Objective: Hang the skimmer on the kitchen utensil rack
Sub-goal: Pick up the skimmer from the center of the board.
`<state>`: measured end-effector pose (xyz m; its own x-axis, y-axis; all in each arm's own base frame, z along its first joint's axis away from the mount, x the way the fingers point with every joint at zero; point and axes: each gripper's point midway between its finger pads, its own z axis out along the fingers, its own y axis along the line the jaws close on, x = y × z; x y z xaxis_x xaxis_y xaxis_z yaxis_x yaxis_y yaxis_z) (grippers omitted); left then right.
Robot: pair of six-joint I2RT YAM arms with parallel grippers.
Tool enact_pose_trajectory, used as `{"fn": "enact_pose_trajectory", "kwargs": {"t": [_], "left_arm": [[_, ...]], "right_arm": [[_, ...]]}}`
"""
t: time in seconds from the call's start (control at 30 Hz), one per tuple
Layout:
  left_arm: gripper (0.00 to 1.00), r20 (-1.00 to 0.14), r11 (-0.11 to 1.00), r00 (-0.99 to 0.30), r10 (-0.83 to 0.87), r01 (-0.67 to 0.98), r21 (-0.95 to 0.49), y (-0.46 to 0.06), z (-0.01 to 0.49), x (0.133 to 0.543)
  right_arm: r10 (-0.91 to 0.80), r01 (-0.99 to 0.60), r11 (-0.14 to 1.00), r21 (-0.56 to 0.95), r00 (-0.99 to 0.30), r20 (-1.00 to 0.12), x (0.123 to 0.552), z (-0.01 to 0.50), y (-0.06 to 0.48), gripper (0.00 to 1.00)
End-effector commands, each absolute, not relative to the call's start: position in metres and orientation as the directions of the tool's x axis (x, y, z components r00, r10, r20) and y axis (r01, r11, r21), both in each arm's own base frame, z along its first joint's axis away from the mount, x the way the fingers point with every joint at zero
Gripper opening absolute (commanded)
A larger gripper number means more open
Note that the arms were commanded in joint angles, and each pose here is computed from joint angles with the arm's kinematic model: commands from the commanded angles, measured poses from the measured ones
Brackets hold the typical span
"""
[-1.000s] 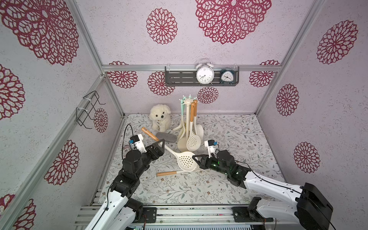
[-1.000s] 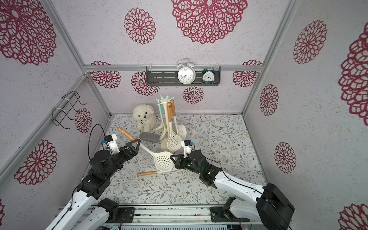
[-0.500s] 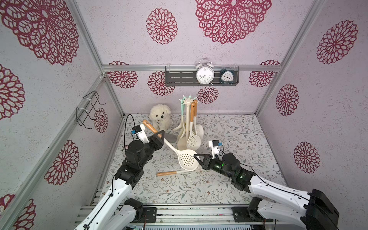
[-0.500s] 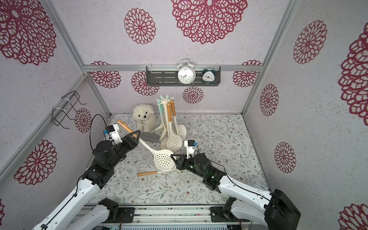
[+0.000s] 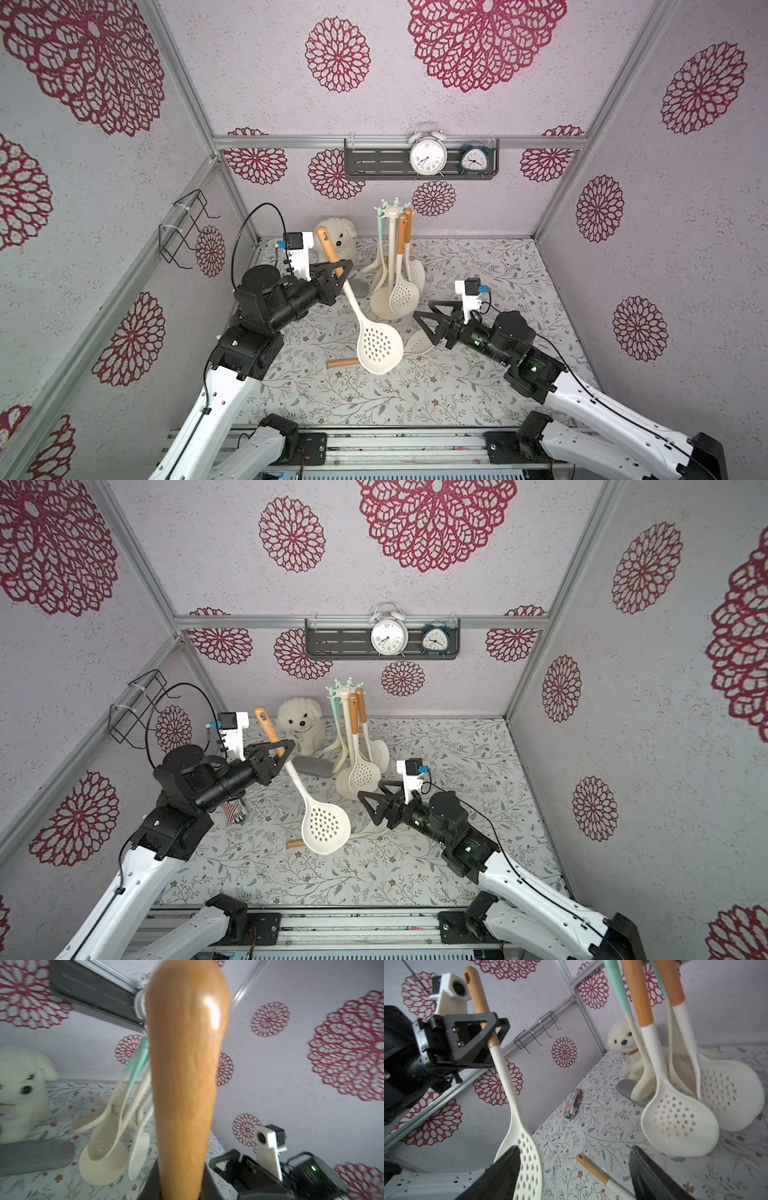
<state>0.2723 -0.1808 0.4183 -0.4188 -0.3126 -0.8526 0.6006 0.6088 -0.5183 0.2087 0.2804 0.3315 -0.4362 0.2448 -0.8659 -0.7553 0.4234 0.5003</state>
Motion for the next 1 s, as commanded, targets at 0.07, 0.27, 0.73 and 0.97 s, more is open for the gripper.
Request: {"fn": "enact_pose_trajectory", "kwargs": {"t": [0.07, 0.27, 0.73, 0.97], "left_arm": [[0.00, -0.854, 0.356, -0.499, -0.147, 0.779, -0.516, -0.218, 0.426, 0.232], [0.00, -0.873, 0.296, -0.462, -0.160, 0.821, -0.488, -0.222, 0.453, 0.225], [0.00, -0.874, 0.307, -0.450, -0.185, 0.818, -0.486, -0.230, 0.458, 0.233], [0.00, -0.873, 0.369, -0.434, -0.222, 0.791, -0.487, -0.227, 0.456, 0.241]], "right_arm": [[0.159, -0.943, 0.089, 0.320, -0.304, -0.939, 0.165, 0.386, 0.319, 0.84], [0.220, -0.952, -0.103, 0.289, -0.306, -0.926, 0.146, 0.412, 0.351, 0.82], [0.262, -0.917, -0.206, 0.343, -0.389, -0.883, 0.145, 0.421, 0.389, 0.36], [0.279, -0.912, -0.154, 0.380, -0.409, -0.869, 0.150, 0.416, 0.391, 0.00]]}}
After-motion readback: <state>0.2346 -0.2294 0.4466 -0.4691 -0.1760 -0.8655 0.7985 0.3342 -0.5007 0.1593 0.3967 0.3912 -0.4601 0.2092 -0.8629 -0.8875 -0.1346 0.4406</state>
